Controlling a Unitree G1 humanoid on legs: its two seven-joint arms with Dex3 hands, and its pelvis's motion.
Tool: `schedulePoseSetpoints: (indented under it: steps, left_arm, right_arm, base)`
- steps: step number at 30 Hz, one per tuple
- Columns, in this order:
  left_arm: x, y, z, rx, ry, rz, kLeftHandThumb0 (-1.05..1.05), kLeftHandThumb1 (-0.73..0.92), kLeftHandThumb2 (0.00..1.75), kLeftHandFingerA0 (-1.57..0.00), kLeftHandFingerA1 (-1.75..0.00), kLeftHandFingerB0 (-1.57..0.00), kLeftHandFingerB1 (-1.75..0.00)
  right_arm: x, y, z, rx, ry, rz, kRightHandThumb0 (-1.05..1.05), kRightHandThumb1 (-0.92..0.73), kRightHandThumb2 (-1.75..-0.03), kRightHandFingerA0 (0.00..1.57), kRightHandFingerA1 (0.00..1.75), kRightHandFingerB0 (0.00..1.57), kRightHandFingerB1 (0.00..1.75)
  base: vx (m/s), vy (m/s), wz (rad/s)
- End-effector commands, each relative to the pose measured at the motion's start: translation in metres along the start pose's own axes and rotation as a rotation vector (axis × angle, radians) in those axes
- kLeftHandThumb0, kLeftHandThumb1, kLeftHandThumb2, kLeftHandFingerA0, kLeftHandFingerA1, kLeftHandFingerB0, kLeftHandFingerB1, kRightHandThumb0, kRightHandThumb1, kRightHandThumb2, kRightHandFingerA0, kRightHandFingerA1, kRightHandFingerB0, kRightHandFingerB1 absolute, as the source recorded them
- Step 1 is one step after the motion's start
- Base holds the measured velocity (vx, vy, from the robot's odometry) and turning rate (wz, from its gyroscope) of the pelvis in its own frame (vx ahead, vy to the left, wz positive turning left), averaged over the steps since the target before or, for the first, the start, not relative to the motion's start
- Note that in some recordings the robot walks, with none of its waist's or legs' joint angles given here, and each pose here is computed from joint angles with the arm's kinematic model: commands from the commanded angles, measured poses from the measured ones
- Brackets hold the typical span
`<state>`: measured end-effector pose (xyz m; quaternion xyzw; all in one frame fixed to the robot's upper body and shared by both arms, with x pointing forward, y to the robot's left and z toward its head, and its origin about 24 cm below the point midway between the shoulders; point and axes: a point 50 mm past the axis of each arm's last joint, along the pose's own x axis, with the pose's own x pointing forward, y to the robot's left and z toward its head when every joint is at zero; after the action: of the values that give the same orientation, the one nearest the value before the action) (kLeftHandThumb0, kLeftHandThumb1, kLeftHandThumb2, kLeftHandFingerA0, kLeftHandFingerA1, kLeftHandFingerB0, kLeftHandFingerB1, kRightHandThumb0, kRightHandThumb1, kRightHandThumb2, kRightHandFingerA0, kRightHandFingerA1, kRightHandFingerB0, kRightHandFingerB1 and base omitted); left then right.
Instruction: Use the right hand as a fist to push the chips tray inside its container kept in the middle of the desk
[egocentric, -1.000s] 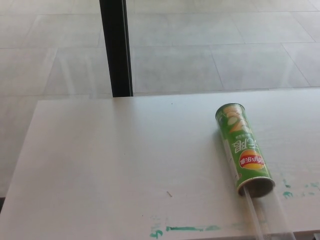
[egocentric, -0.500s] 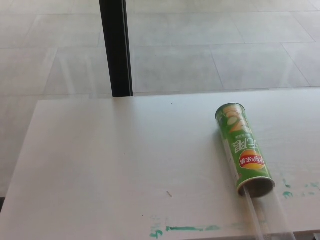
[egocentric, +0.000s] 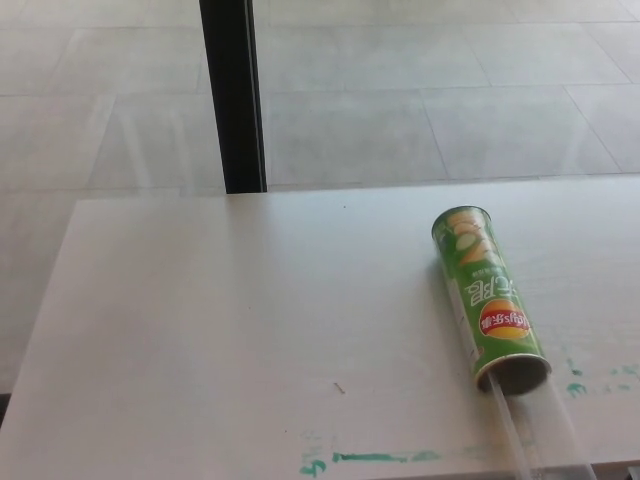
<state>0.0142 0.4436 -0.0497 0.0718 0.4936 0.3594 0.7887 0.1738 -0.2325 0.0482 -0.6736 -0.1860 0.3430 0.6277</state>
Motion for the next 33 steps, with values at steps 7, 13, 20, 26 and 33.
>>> schedulePoseSetpoints:
  steps: [7, 13, 20, 26, 33]
  left_arm:
    - [-0.001, 0.006, 0.002, -0.007, -0.020, 0.001, -1.05, 0.89, 1.00, -0.55, -1.42, -0.26, -1.12]
    - [-0.001, 0.005, 0.002, -0.009, -0.021, 0.006, -0.78, 0.60, 1.39, -0.80, -1.21, -0.02, -0.73]
    - [-0.002, 0.007, 0.001, -0.019, -0.026, 0.020, -0.83, 0.65, 1.44, -1.15, -1.41, -0.17, -0.85]
    - [-0.002, 0.006, -0.001, -0.004, -0.026, 0.015, -0.87, 0.69, 1.48, -0.99, -1.34, 0.00, -0.76]
    - [-0.002, 0.005, -0.003, -0.014, -0.019, 0.009, -0.89, 0.68, 1.47, -0.84, -1.28, 0.00, -0.77]
  right_arm:
    - [0.003, -0.006, -0.014, -0.073, 0.033, -0.054, -0.62, -0.70, -1.14, 1.15, 1.35, 0.56, 0.67]
    - [0.012, -0.008, -0.010, -0.073, 0.044, -0.081, -0.63, -0.70, -1.14, 1.16, 1.36, 0.57, 0.66]
    - [0.025, -0.006, -0.003, -0.062, 0.027, -0.090, -0.73, -0.86, -0.74, 0.88, 1.65, 0.60, 0.53]
    - [0.034, -0.007, -0.005, -0.079, 0.036, -0.113, -0.62, -0.70, -1.13, 1.20, 1.38, 0.52, 0.67]
    - [0.041, -0.011, -0.015, -0.093, 0.096, -0.069, -0.74, -0.92, -0.76, 0.87, 1.65, 0.49, 0.52]
  base:
    - [0.00, 0.000, 0.00]
    - [0.00, 0.000, 0.00]
    - [0.00, 0.000, 0.00]
    - [0.00, 0.000, 0.00]
    - [0.00, 0.000, 0.00]
